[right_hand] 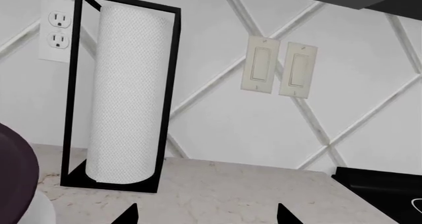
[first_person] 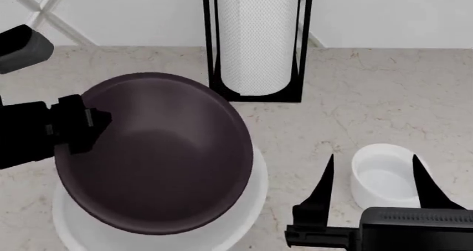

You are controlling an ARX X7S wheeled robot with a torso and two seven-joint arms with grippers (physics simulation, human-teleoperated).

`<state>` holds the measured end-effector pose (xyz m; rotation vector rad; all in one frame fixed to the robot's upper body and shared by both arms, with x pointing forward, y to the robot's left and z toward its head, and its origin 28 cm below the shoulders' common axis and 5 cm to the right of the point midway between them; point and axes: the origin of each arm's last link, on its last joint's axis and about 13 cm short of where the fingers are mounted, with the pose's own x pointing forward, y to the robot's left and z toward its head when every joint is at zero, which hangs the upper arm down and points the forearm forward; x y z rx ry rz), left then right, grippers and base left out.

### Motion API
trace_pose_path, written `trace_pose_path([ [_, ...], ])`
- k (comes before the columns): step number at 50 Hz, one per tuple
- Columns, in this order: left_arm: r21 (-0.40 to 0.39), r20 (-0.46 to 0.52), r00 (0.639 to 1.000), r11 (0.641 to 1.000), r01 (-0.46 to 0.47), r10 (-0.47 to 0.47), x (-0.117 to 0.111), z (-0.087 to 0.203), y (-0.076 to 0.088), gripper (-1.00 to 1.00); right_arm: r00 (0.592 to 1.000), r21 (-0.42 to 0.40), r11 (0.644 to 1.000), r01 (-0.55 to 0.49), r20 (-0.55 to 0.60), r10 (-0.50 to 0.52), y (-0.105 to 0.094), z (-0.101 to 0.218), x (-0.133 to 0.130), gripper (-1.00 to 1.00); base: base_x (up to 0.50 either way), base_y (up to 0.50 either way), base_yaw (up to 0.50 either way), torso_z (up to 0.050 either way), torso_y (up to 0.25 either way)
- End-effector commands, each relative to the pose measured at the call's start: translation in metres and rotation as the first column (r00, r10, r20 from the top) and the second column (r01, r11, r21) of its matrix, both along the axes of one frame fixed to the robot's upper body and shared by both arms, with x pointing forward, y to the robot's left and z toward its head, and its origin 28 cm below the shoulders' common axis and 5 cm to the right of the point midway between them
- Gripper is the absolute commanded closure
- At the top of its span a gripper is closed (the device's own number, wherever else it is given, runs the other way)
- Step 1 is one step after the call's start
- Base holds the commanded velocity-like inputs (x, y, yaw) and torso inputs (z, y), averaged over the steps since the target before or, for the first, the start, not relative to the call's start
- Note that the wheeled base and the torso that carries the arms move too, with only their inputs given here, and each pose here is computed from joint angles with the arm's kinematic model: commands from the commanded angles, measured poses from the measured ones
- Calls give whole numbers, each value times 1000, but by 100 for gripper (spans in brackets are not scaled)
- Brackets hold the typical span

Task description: Stack the bowls from largest to smallest.

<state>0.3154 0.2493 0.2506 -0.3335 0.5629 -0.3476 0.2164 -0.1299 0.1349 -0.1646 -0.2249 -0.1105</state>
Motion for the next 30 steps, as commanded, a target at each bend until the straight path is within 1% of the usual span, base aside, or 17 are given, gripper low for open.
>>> trace_pose_path([
  [1, 62, -39, 991, 990, -129, 131, -1, -3, -1, 100, 1000, -2, 1000, 0, -2, 0, 0, 1, 1, -100, 0, 0, 0, 0, 0],
  [30, 53, -67, 989, 991, -125, 129, -3, -21, 1, 100, 1000, -10, 1000, -2, -5, 2, 2, 1, 1, -100, 0, 0, 0, 0, 1],
])
